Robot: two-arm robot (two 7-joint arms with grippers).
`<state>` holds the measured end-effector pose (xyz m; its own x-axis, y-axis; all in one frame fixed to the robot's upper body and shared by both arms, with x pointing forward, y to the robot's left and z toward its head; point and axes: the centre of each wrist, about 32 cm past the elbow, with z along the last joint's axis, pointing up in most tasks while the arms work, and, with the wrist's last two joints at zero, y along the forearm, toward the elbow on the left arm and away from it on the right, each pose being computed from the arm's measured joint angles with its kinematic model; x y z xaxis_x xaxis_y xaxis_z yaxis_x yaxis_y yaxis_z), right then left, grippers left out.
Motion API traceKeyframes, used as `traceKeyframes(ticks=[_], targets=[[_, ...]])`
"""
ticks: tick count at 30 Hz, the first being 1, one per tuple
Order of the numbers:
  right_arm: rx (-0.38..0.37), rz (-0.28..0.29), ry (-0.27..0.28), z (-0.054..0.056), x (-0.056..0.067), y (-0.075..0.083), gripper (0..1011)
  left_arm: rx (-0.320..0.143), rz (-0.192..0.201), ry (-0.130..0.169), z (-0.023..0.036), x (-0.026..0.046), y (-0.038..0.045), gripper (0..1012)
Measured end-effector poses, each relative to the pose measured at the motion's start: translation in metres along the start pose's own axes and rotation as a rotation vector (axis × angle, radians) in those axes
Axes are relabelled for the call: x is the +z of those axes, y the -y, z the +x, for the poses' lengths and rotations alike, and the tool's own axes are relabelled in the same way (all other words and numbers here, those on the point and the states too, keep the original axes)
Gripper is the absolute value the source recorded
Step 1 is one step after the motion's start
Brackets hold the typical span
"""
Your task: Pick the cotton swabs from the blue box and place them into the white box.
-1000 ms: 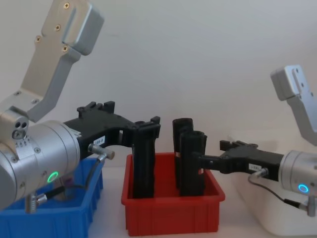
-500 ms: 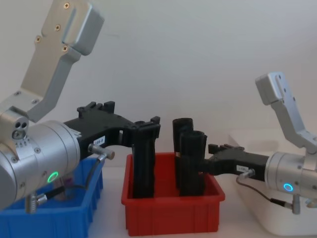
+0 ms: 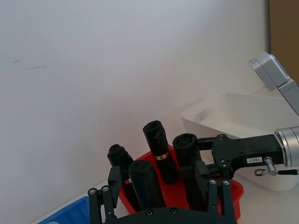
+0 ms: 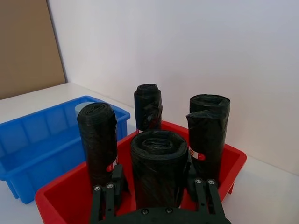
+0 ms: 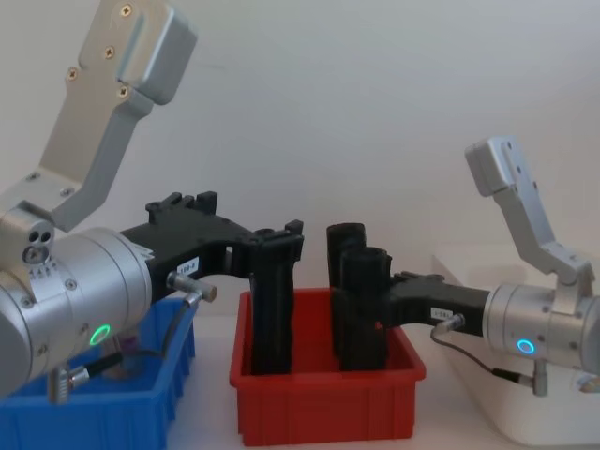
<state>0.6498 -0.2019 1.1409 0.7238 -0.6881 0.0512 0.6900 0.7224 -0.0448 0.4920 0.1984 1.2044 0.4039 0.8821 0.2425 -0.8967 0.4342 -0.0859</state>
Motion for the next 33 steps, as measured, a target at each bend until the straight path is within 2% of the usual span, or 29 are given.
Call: traceKeyframes(ticks=[9, 19, 28, 33], targets=[[0.014, 0.006, -0.002, 0.0021, 0.0014, -0.0061, 553, 0.000, 0.000, 0.000, 0.0000, 0.0000, 0.0000, 1004], [0.013, 0.017, -0.001, 0.0033, 0.0022, -0.0079, 486, 0.000, 0.000, 0.000, 0.0000, 0.0000, 0.0000, 1004], [-0.003, 0.068, 0.024, 0.0030, 0.0066, -0.0095, 437, 0.000, 0.000, 0.000, 0.0000, 0.0000, 0.0000, 1004], [-0.026, 0.088, 0.041, -0.0014, 0.0096, -0.0038, 411, 0.000, 0.000, 0.000, 0.0000, 0.0000, 0.0000, 1004]])
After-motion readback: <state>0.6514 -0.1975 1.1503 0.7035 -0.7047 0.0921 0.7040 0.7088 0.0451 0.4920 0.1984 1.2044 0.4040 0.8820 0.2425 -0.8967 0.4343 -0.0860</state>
